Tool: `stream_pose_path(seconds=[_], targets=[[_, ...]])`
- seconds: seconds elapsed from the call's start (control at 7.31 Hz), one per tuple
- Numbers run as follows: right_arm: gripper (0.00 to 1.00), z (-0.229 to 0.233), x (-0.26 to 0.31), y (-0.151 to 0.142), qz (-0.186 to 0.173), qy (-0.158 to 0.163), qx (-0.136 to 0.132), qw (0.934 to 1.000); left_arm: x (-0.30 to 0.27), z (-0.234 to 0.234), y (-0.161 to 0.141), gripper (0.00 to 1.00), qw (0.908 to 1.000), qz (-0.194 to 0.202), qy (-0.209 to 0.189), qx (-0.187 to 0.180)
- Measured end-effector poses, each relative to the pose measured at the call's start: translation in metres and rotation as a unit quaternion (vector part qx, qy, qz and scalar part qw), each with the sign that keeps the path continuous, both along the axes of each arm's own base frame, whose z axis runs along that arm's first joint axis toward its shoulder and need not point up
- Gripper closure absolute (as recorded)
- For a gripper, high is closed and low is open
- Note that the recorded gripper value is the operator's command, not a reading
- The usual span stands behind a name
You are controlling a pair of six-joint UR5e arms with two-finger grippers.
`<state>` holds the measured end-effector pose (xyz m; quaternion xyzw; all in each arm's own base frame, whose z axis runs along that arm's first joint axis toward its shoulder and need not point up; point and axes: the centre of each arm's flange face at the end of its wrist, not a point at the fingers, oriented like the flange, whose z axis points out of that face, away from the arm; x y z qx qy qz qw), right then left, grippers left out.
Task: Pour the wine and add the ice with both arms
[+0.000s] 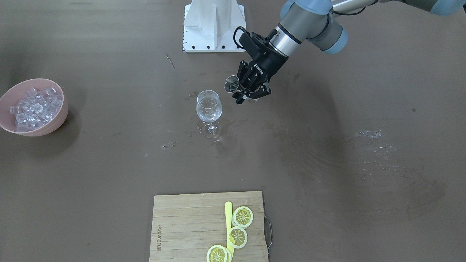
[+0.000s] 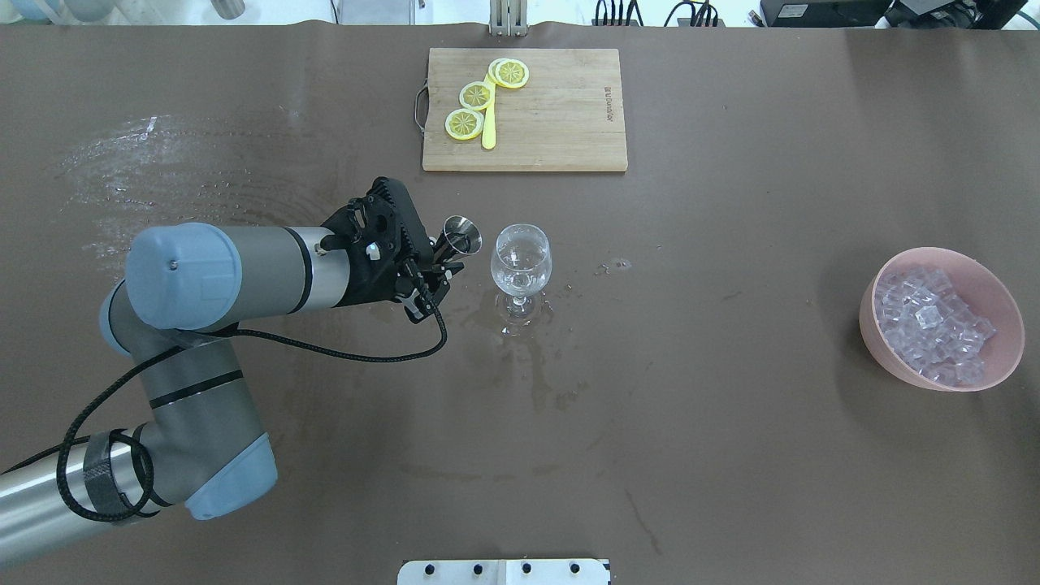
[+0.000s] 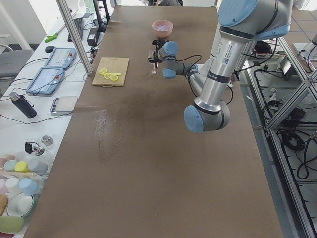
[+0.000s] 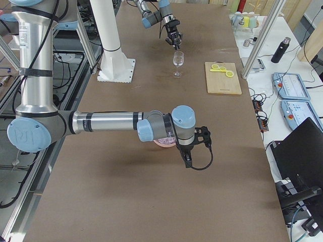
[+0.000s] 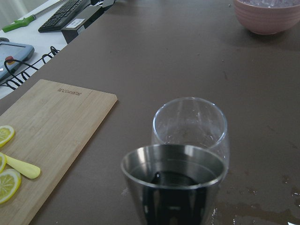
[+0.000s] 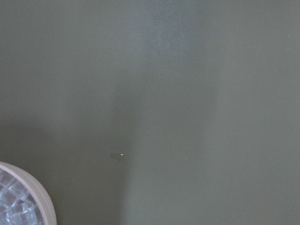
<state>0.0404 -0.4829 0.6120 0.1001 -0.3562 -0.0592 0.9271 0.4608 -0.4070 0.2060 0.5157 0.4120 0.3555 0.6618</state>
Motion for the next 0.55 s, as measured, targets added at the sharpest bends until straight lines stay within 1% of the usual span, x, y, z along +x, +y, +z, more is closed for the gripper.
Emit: stream_pose_path(seconds=[0.27,0.55], targets=[[0.00,-0.0002,0.0000,0.0001,0.000,0.000,0.000,1.0000,0.0044,-0.0043,-0.0037,1.00,0.9997,-0.002,-0.023,-0.008],[0.00,0.0000,0.0000,0.0006,0.001,0.000,-0.001,1.0000,0.0082,-0.0116,-0.0056,1.00,0.9992,-0.002,-0.036,-0.015]])
